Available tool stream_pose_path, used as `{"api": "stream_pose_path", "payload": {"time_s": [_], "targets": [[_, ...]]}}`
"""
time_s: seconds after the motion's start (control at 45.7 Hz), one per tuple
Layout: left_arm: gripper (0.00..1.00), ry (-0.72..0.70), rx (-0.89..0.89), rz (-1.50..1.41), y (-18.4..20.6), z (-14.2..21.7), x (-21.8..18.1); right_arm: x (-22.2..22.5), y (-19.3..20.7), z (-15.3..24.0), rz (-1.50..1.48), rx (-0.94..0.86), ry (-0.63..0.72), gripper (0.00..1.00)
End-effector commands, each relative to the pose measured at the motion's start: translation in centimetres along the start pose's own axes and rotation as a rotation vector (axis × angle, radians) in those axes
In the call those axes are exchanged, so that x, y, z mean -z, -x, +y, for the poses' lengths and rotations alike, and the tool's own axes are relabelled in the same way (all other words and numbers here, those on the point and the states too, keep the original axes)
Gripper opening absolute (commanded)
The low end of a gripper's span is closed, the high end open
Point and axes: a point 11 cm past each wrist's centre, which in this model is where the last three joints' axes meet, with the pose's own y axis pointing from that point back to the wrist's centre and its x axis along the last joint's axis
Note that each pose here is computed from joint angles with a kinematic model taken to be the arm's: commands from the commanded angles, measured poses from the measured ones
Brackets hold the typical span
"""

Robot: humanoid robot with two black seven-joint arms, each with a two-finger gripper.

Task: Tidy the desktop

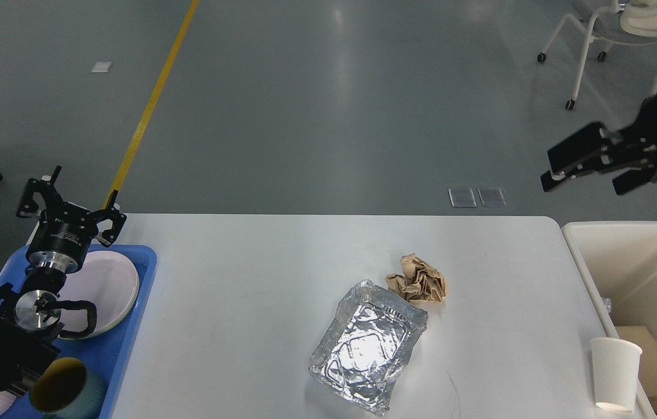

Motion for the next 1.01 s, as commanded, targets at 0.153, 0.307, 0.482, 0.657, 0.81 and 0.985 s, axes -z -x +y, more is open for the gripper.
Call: {"api": "stream_pose_path", "payload": {"time_s": [0.153,0.307,0.482,0.657,0.81,0.985], "targets": [[1.0,0.0,0.0,0.0,0.0,0.0,0.0,1.9,-0.4,3.9,0.071,-0.081,-0.031,1.0],[1.0,-0.001,0.0,-0.001,0.0,0.0,0.0,-6.4,2.1,-2.8,-0.048,0.07,0.136,1.0],[1.0,0.0,0.0,0.0,0.0,0.0,0.0,-17.1,9.2,-12.2,-0.156,0.176,0.311,1.0],[1.0,-0.001,0.0,-0.001,0.0,0.0,0.0,-21.0,15.4,-20.2,-0.296,0.155,0.322,1.0],[1.0,-0.001,0.0,-0.001,0.0,0.0,0.0,-21.5,16.0,-25.8,-0.328,0.051,0.306,1.0],[1.0,-0.001,0.0,-0.001,0.0,0.0,0.0,-22.2,16.7,-28.5,-0.32,0.049,0.322,1.0]]}}
